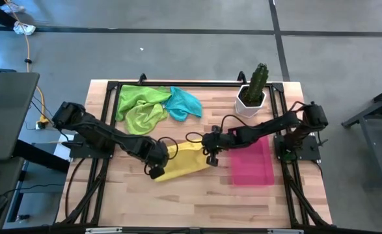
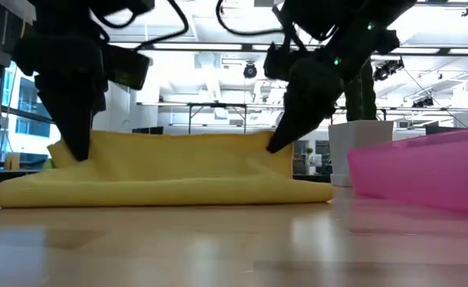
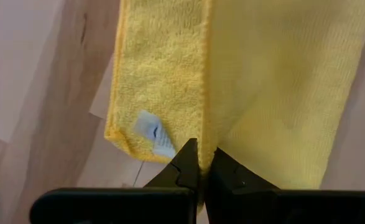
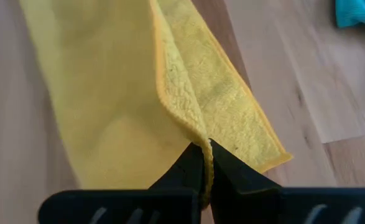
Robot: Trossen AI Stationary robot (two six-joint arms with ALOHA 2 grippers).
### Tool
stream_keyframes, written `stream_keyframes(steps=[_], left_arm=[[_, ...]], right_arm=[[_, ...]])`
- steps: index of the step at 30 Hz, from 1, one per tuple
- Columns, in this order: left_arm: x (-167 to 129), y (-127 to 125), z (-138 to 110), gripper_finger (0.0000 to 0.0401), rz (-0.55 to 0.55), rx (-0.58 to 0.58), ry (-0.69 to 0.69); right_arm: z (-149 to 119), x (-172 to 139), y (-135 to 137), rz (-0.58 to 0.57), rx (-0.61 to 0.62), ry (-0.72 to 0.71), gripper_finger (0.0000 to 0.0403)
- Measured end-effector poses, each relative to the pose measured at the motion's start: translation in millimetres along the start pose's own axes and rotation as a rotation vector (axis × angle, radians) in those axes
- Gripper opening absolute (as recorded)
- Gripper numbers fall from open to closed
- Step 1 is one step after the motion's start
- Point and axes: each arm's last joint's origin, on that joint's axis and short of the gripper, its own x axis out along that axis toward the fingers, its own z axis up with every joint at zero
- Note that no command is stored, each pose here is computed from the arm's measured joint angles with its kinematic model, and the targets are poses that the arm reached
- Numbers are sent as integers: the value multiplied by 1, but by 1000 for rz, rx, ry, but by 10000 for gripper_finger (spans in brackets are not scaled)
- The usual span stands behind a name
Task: Roll microfiber towels into tight, uniform cylinder then place into a basket
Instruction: Fold the yellow microfiber towel
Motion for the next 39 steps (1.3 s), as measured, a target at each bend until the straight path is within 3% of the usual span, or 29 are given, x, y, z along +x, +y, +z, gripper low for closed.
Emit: stream_keyframes(steps=[21, 32, 39], left_arm=[[2, 5, 5, 0, 8, 88, -15], [2, 6, 6, 0, 41, 89, -41], [2, 9, 8, 0, 74, 88, -65]], right_arm=[[1, 12, -12, -24, -52, -4, 3], [1, 12, -14, -45, -149, -5, 105], [1, 11, -18, -121, -155, -1, 113]])
